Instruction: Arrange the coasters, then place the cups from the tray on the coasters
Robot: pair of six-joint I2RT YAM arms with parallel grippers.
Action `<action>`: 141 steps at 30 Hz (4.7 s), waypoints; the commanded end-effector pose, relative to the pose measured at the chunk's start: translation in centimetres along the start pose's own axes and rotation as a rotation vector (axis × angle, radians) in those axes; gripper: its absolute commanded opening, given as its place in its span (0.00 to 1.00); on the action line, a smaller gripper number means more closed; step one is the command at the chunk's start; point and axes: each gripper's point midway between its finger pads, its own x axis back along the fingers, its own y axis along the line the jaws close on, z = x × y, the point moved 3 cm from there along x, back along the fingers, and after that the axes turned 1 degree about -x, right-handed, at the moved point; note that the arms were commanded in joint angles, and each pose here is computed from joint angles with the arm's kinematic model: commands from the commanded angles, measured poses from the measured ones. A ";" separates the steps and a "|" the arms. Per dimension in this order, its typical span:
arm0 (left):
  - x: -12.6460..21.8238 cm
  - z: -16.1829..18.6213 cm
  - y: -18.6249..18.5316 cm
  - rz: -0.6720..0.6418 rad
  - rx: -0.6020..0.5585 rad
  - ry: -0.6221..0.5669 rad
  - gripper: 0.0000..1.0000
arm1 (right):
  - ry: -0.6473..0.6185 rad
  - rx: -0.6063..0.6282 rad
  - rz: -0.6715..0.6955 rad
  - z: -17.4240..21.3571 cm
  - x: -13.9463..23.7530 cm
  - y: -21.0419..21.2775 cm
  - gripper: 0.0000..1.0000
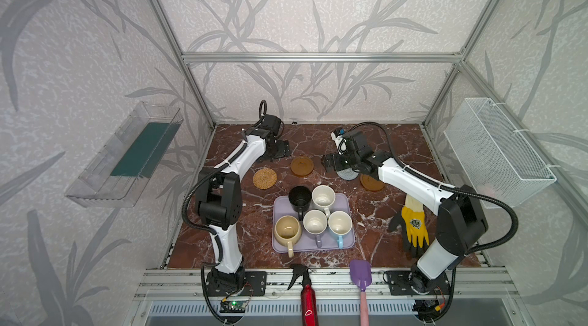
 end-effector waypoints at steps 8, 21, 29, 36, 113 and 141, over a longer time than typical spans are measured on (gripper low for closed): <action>-4.0 1.4 -3.7 0.031 -0.048 0.085 0.79 | 0.005 0.046 -0.021 -0.7 0.5 0.2 0.99; -8.8 3.5 -4.6 -0.025 -0.105 0.179 0.57 | 0.020 0.035 -0.003 -0.5 0.3 0.0 0.99; -9.8 4.8 -4.2 -0.072 -0.133 0.214 0.45 | 0.070 0.018 -0.003 0.9 -1.0 -0.3 0.99; -9.5 5.3 -3.8 -0.093 -0.135 0.240 0.38 | 0.070 0.016 0.003 1.1 -1.0 -0.4 0.99; -9.3 2.7 -1.1 -0.192 -0.205 0.225 0.38 | 0.064 -0.004 -0.007 2.1 0.8 -0.5 0.99; -7.6 9.6 0.4 -0.252 -0.159 0.384 0.23 | 0.066 -0.035 -0.020 2.7 0.4 -0.5 0.99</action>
